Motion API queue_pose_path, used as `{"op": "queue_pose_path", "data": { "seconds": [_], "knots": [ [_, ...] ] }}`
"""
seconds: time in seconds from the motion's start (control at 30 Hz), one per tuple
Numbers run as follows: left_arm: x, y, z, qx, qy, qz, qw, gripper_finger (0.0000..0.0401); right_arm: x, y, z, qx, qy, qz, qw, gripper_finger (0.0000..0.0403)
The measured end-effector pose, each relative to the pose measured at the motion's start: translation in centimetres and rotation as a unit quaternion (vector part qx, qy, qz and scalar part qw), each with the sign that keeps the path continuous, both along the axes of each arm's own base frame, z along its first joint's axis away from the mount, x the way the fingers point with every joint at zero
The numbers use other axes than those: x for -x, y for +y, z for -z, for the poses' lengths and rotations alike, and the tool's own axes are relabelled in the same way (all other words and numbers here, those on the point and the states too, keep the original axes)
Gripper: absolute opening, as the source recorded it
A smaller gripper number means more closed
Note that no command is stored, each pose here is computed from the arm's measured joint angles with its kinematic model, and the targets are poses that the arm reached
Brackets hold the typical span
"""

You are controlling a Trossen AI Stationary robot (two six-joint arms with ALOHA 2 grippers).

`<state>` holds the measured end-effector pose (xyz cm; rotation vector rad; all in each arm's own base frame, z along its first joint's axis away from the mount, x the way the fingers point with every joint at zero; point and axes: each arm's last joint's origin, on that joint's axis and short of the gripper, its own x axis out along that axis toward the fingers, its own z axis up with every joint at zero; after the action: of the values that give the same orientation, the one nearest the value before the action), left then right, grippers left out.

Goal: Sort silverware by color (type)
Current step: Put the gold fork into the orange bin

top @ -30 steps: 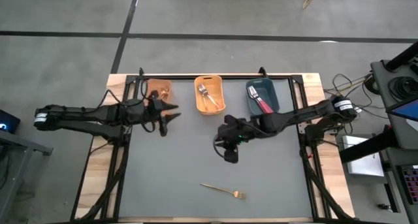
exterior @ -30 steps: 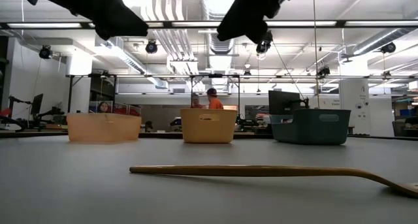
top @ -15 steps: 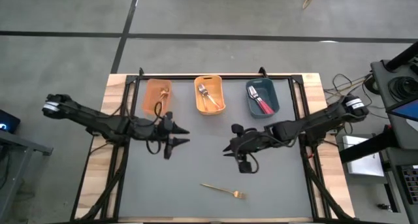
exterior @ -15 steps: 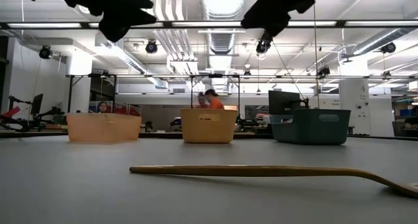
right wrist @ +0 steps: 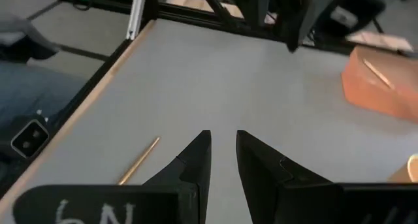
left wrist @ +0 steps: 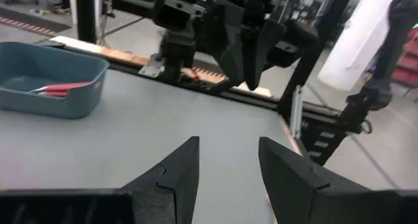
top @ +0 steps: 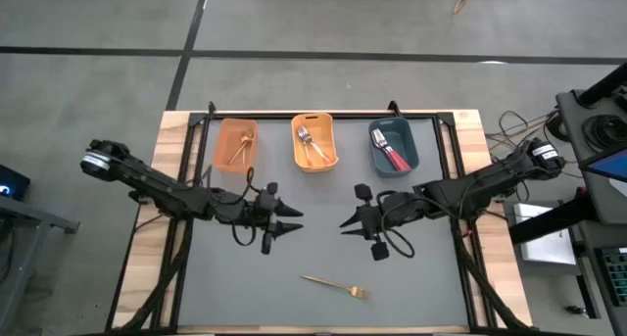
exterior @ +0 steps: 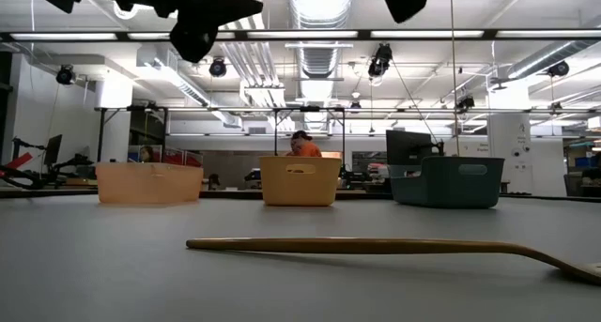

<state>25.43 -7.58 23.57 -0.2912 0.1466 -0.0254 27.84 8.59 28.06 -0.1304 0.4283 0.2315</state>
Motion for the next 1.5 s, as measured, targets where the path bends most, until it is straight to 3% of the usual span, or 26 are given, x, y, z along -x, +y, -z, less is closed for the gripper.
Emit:
{"op": "queue_pose_path", "data": {
  "seconds": [0.3,0.47,0.6,0.87,1.1,1.5],
  "knots": [
    [-4.0,-3.1,0.4,-0.007,-0.005,0.019,1.0,0.0139,-0.1,0.5,-1.1,0.048,-0.058,-0.035,0.997,0.0063],
    [-6.4,-4.6,1.2,-0.053,0.085,0.029,0.995,0.0139,0.1,0.5,-1.5,0.068,-0.07,-0.043,0.994,0.0063],
    [-8.3,-5.4,2.0,-0.095,0.149,0.029,0.984,0.0139,0.9,0.4,-1.0,0.061,-0.021,-0.042,0.997,0.0063],
    [-11.3,-7.0,3.5,-0.182,0.165,0.06,0.968,0.0139,2.6,0.2,-2.3,0.029,-0.022,-0.035,0.999,0.0063],
    [-12.4,-8.3,4.6,-0.181,0.172,0.068,0.966,0.0139,4.3,-0.1,-2.5,0.014,-0.007,-0.034,0.999,0.0063],
    [-14.3,-12.1,6.3,-0.125,0.211,0.072,0.967,0.0141,5.1,1.1,-0.7,0.006,0.023,-0.055,0.998,0.0063]
  ]
}}
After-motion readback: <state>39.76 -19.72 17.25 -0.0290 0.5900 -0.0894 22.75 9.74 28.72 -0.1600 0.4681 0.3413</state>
